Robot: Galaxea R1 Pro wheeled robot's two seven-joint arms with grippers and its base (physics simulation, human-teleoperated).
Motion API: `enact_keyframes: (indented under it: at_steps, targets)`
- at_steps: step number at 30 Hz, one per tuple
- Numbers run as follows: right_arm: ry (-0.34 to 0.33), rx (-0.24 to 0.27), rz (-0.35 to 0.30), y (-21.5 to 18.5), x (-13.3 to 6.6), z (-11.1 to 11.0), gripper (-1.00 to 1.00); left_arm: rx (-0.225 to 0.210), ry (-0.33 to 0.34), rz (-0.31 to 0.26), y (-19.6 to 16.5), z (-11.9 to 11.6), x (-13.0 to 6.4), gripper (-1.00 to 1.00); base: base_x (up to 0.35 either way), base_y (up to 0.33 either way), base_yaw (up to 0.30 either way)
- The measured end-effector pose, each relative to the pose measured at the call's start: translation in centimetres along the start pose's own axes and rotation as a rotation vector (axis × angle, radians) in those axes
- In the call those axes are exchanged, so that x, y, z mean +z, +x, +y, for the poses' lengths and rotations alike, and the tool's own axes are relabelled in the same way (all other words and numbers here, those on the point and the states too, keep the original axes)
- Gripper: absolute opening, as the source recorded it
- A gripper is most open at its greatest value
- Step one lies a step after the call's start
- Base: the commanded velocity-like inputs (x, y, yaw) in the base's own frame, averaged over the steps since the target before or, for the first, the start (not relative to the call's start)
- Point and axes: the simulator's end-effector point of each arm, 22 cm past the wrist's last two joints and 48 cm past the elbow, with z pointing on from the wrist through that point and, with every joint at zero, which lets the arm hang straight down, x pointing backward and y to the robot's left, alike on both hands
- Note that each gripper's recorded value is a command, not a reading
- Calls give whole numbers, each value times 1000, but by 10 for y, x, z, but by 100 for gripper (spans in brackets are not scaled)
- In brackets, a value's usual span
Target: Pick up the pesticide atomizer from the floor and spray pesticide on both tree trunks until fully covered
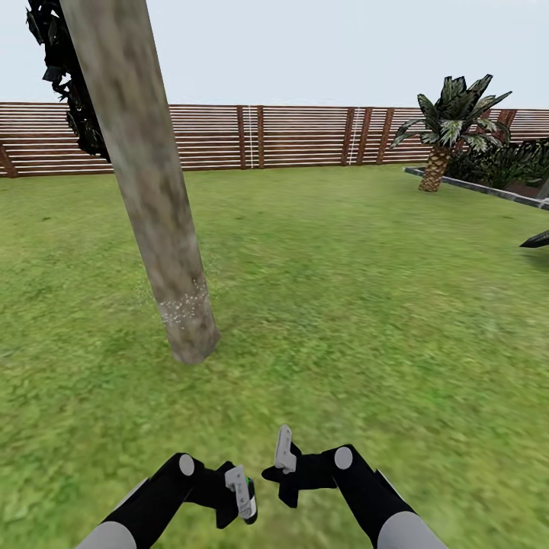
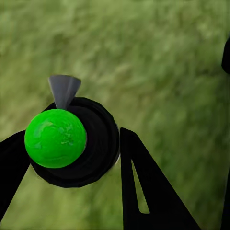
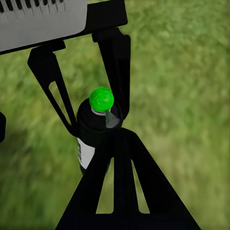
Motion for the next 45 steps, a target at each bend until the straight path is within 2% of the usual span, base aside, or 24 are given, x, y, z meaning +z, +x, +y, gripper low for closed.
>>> enact_keyframes:
  at_steps: [4, 10, 22, 45]
  targets:
    - [0, 0, 0, 0, 0, 0, -100, -1, 4, -4, 0, -2, 1, -100, 0, 0, 0]
    - [0, 0, 3, 1, 0, 0, -100, 22, 27, -32, -8, -9, 4, -100, 0, 0, 0]
    - [1, 0, 3, 2, 0, 0, -100, 28, 36, -52, -22, -14, 9, -100, 0, 0, 0]
    - [-1, 0, 4, 2, 0, 0, -100, 33, 28, -64, -29, -11, 8, -100, 0, 0, 0]
